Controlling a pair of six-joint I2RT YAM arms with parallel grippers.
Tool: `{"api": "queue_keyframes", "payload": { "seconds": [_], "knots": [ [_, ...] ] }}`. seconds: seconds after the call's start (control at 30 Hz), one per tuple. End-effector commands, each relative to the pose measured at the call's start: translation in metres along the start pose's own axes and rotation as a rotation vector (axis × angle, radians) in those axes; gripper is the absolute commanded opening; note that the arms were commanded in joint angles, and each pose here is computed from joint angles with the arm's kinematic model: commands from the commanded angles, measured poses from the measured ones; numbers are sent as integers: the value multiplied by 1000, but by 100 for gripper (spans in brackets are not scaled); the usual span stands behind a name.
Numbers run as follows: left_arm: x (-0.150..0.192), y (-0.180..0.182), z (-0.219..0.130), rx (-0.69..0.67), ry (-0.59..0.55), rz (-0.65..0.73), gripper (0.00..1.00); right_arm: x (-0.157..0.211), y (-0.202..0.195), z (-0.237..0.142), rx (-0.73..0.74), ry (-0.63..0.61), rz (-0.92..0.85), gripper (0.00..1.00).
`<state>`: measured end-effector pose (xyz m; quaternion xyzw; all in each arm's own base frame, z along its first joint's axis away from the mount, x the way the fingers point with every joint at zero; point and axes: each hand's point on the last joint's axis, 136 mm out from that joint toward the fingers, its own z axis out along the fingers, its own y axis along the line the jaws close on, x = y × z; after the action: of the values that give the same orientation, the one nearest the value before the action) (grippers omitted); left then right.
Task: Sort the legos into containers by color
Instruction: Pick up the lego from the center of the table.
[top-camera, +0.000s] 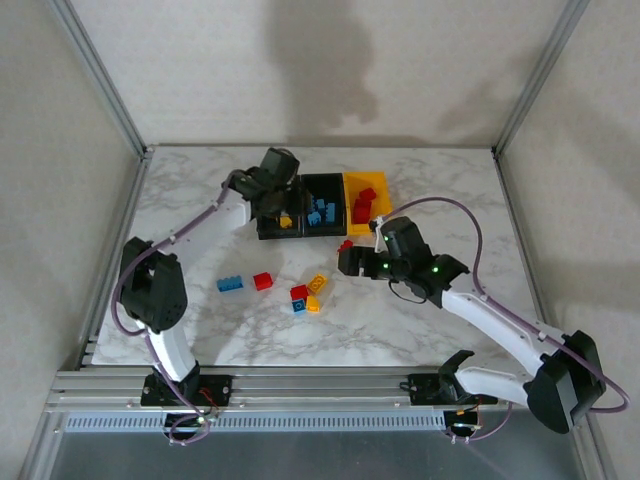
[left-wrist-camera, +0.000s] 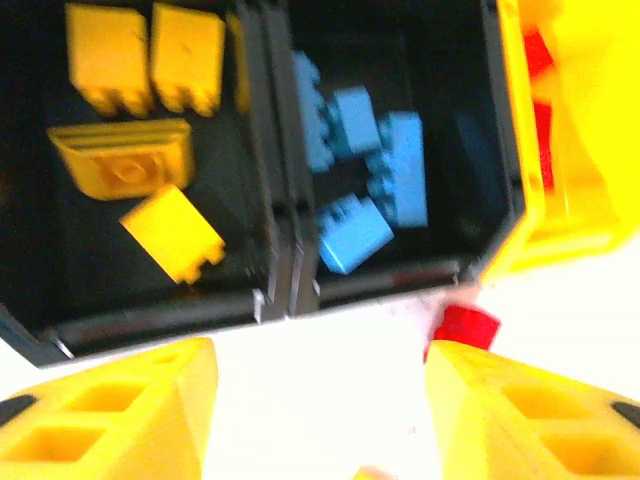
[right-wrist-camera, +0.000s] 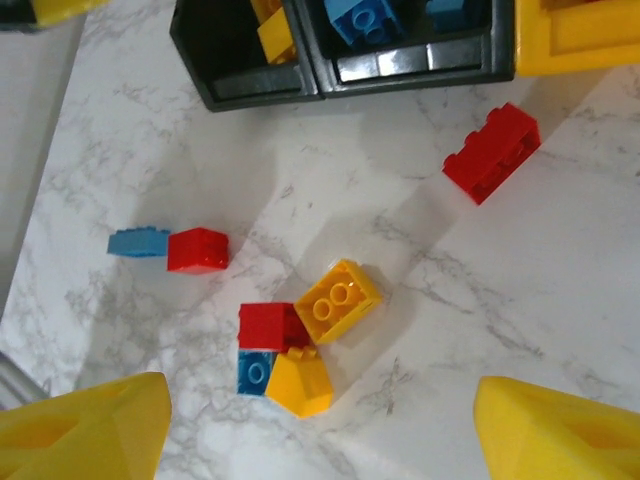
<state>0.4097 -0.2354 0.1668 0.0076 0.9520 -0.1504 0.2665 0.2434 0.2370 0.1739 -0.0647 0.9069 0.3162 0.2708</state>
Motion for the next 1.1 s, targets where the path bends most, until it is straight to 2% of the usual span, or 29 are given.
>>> {"api": "queue_keyframes", "payload": {
  "seconds": [0.0, 0.2, 0.3, 0.43, 0.77, 0.93, 1.07],
  "knots": [
    [44, -18, -2, 30, 98, 174, 59, 16, -8, -9, -9, 65, 64, 80],
    [104, -35, 7, 51, 186, 309, 64, 43, -33, -17, 45, 124, 152, 80],
    [126, -34, 15, 20, 235, 348, 67, 50, -42, -21, 70, 121, 167, 80],
    [140, -25, 30, -32, 274, 367, 69, 53, -46, -25, 68, 108, 177, 80],
    [175, -25, 62, -50, 379, 406, 69, 52, -52, -23, 87, 101, 173, 80],
    [183, -20, 72, -64, 406, 401, 62, 53, -55, -23, 94, 98, 180, 80],
    [184, -22, 74, -57, 413, 399, 44, 50, -56, -25, 95, 85, 179, 80]
  ]
}}
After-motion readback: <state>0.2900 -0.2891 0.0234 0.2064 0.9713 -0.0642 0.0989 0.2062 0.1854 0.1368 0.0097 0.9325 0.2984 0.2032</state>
